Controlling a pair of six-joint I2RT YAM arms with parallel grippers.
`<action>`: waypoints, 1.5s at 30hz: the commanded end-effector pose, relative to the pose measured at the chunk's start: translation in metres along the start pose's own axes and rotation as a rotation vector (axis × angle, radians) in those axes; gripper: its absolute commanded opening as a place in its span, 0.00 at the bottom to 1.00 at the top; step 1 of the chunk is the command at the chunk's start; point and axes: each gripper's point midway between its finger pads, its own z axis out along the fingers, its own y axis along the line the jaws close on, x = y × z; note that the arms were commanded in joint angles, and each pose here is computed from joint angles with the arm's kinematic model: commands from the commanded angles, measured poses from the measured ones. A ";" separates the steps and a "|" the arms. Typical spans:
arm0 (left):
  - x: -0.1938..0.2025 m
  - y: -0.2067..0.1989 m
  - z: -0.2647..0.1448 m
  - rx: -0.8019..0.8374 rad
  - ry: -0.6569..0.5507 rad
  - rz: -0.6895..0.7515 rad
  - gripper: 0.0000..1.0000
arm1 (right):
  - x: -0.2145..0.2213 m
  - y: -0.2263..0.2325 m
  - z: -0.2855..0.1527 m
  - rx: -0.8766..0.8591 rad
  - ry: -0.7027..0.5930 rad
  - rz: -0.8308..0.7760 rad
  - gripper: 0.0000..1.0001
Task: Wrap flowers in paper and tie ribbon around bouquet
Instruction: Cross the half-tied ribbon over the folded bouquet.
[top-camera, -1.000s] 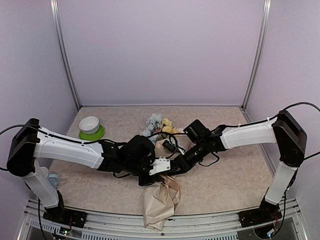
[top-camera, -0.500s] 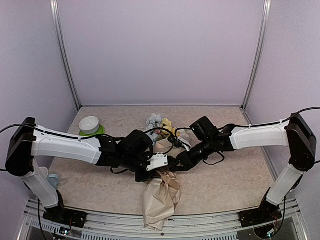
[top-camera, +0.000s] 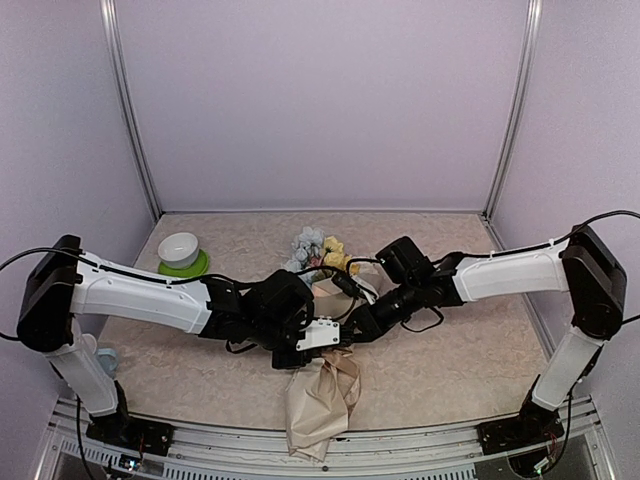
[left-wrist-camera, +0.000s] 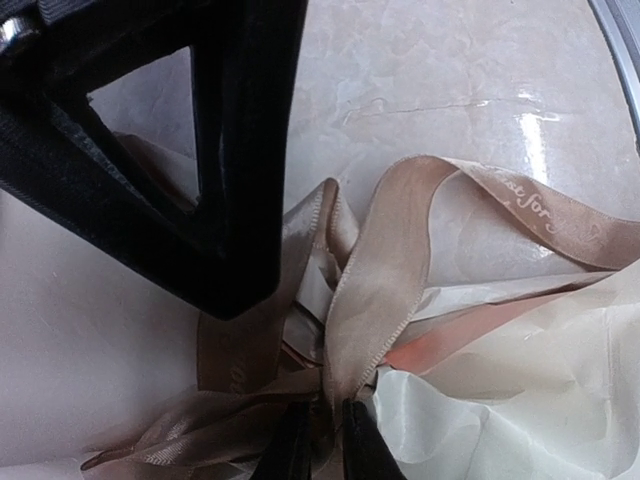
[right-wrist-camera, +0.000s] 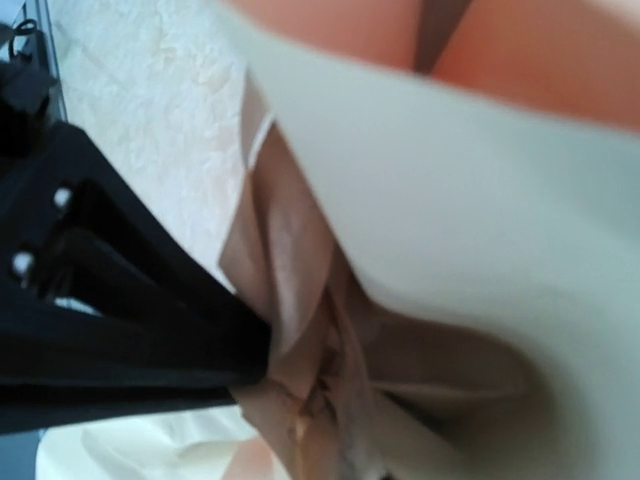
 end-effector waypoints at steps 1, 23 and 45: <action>-0.003 0.006 0.002 -0.037 -0.001 0.014 0.12 | 0.007 0.002 0.009 -0.023 0.016 0.003 0.22; -0.025 0.012 -0.013 -0.017 -0.125 -0.170 0.00 | -0.006 0.019 -0.021 -0.008 -0.143 0.045 0.15; -0.026 0.008 -0.037 0.108 -0.367 -0.479 0.00 | 0.004 0.042 0.007 -0.083 -0.284 0.007 0.24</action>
